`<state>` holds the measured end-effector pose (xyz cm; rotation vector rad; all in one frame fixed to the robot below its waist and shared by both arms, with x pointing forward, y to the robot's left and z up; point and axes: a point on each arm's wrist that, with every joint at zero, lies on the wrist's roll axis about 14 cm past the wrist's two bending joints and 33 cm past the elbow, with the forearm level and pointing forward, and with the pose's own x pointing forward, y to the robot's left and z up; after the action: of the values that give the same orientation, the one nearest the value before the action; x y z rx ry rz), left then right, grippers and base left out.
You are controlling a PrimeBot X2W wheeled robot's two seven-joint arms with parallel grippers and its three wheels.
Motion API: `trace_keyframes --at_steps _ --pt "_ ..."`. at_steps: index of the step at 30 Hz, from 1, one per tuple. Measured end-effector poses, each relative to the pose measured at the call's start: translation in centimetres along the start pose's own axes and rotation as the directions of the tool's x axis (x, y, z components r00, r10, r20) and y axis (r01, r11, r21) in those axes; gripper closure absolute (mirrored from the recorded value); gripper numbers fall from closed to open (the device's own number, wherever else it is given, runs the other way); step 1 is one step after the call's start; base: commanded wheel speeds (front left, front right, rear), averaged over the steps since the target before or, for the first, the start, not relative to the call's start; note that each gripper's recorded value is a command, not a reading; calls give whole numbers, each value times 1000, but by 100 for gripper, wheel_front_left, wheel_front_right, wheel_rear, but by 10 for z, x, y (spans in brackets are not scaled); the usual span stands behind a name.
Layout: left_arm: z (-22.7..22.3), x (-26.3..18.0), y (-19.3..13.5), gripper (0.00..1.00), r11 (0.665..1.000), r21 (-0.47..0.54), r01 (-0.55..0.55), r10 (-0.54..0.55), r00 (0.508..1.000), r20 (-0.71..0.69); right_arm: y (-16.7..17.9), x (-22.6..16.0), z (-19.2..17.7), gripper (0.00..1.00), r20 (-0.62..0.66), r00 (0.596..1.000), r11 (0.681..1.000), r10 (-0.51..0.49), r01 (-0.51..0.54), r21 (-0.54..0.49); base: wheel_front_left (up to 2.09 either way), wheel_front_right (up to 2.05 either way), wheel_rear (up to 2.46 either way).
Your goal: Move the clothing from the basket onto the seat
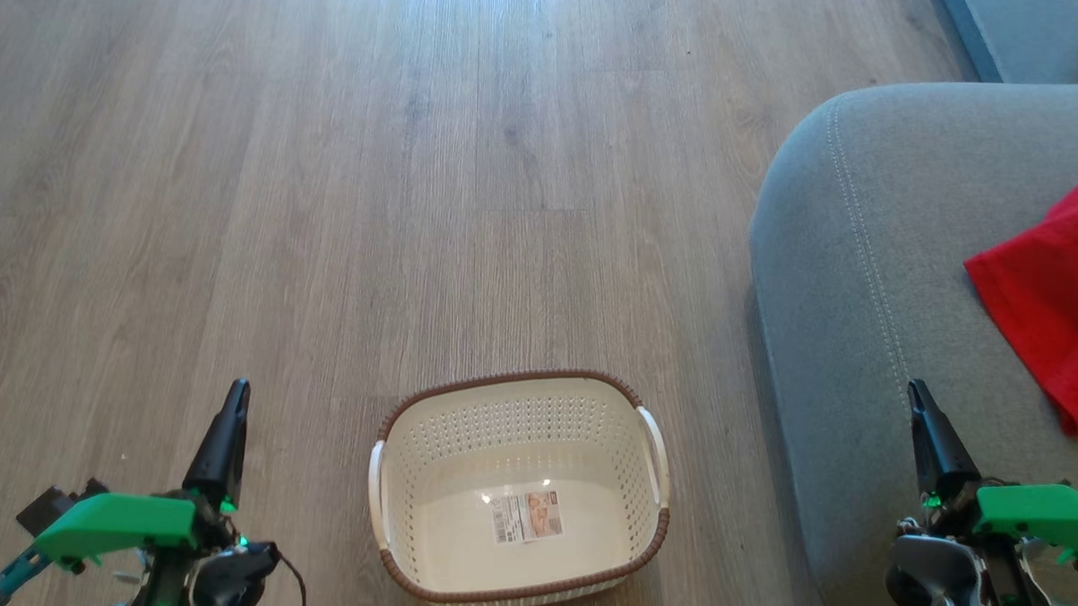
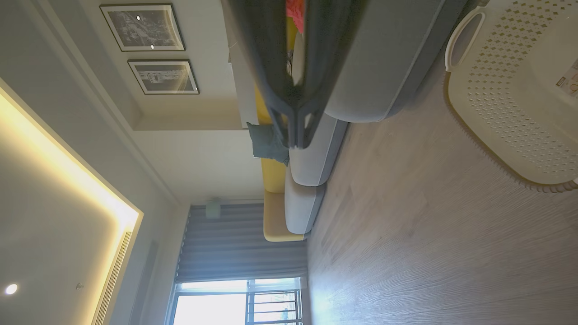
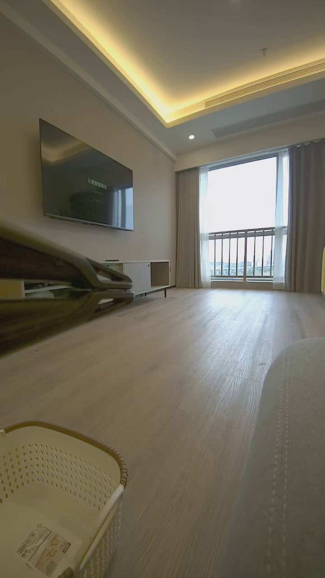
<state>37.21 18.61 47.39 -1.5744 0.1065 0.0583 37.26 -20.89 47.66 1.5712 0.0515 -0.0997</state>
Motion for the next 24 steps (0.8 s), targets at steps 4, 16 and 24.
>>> trace_keyframes --at_steps 4,16,24 --pt "0 0 0 100 1000 0 0 0 1000 2 0 0 0 100 0 1000 1000 0 0 0 0 0 0" --pt "1 0 0 100 1000 -2 0 0 1000 3 0 0 0 100 1 1000 1000 0 0 1 0 0 0" --pt "1 0 0 100 1000 -4 0 0 1000 2 0 0 -1 100 -5 1000 1000 0 0 1 0 0 0"
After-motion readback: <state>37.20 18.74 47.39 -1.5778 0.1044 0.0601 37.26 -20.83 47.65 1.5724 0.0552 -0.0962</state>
